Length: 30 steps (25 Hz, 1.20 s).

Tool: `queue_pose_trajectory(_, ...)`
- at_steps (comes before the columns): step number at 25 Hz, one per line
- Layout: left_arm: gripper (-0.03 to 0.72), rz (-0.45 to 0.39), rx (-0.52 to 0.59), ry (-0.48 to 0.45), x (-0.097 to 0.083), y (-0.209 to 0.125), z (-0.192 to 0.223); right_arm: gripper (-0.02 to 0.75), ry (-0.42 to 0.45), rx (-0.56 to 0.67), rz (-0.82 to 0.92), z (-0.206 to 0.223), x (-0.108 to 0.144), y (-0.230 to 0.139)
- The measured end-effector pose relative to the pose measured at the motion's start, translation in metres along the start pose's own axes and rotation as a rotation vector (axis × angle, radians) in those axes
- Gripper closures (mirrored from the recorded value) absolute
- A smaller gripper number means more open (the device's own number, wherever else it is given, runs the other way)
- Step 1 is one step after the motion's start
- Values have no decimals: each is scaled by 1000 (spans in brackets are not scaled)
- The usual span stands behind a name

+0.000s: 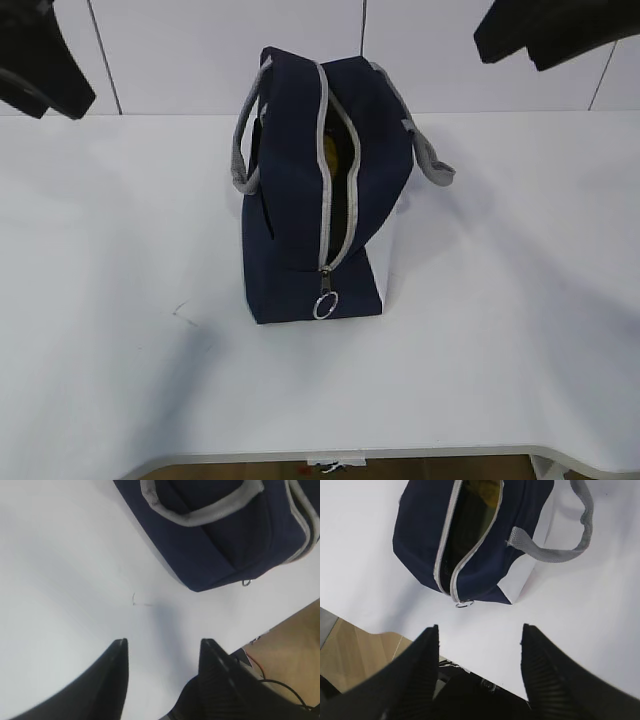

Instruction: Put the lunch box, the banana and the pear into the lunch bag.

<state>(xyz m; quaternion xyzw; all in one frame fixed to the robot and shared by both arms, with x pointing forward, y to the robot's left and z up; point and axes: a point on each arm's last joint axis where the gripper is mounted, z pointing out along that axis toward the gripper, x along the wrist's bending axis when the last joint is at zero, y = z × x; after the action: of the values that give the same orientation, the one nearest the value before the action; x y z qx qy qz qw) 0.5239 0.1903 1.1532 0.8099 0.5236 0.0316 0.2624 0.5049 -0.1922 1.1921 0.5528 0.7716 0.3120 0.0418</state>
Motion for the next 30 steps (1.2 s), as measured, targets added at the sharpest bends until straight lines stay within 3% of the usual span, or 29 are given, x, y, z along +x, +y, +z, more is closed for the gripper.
queue_pose_trajectory(5, 355, -9, 35, 4, -2, -25, -2, 310, -7, 33, 6, 8, -4, -15)
queue_pose_trajectory(16, 366, -48, 77, -58, -6, -40, 7, 316, -82, -232, -98, 36, -24, -95)
queue_pose_trajectory(20, 378, -48, 74, -61, -6, -41, 6, 364, -62, -385, -178, 39, -13, -123)
queue_pose_trajectory(27, 382, -49, 74, -63, -6, -41, 6, 398, 64, -486, -351, 63, 21, -162)
queue_pose_trajectory(30, 382, -50, 76, -63, -6, -41, 6, 398, 80, -547, -362, 78, 27, -169)
